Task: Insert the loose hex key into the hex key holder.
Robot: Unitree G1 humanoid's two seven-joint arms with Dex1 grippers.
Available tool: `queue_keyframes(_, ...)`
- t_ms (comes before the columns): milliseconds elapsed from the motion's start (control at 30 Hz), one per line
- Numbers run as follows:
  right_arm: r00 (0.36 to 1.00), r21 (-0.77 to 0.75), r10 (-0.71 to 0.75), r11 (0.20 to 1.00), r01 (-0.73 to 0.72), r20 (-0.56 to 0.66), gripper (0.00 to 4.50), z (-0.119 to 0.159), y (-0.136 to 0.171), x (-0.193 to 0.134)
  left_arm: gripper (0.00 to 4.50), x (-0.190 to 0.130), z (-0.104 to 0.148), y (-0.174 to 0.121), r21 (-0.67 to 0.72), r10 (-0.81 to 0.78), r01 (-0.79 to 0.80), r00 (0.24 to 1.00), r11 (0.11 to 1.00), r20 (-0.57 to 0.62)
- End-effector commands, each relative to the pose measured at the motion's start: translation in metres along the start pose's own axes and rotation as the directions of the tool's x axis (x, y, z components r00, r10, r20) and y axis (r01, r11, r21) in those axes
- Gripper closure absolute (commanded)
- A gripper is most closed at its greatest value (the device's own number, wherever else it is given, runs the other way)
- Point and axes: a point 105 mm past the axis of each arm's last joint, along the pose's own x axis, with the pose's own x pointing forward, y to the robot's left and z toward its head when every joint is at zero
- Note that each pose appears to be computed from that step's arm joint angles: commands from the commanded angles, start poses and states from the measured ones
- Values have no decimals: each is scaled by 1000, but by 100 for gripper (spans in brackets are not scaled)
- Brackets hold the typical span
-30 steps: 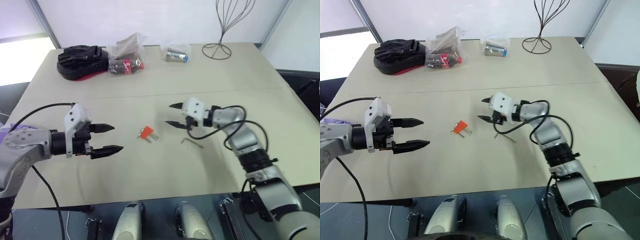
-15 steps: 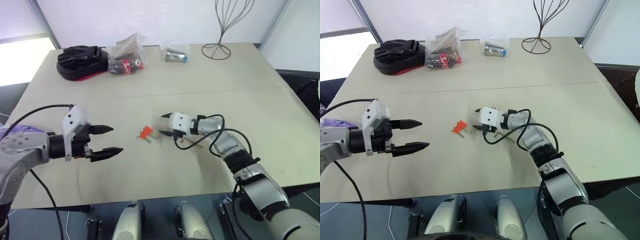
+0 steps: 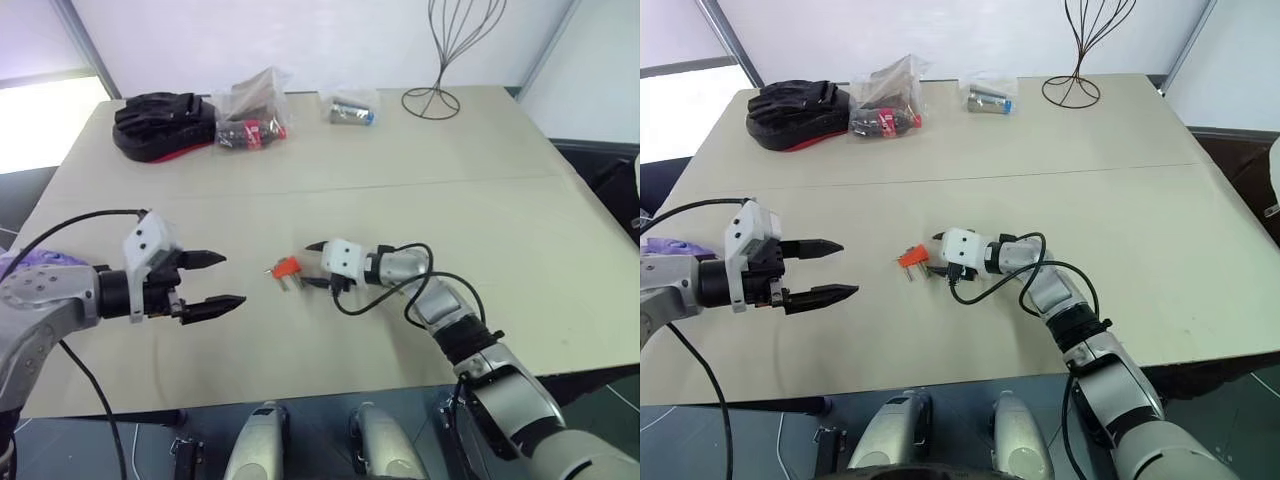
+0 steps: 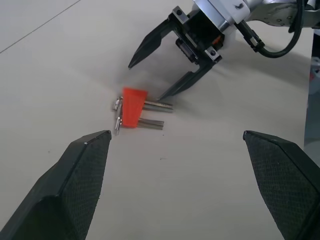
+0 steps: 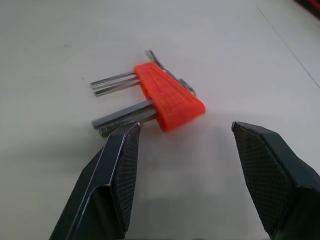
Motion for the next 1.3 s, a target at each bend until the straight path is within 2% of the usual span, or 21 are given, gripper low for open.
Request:
queue_keyframes(33,999,-15,13,1000,-13,49,146,16,2,5,7,-4,10,1,40,19,-19,1000,999,23)
queue_keyframes(367,998,22,41,999,-42,56,146,20,9,16,7,-4,9,-1,38,20,-21,999,999,25)
queue_keyframes(600,997,106,72,991,-76,42,146,11,12,21,7,-3,9,-3,42,25,-26,999,999,25)
queue_keyframes(1033,990,168,139,977,-135,-16,146,-11,18,27,7,-3,7,0,45,58,-60,998,997,38)
queue_keyframes(1133,990,170,142,976,-137,-19,233,-14,18,27,0,-5,5,0,43,68,-70,997,997,40)
queue_keyframes(1200,989,167,146,976,-140,-22,327,-15,19,27,0,-5,4,0,41,73,-75,996,996,42)
queue_keyframes(1233,988,164,149,976,-143,-25,346,-16,19,27,0,-5,3,-1,41,75,-76,996,996,42)
queue_keyframes(1300,988,158,149,977,-142,-28,345,-17,20,28,0,-6,2,-1,40,79,-81,996,996,44)
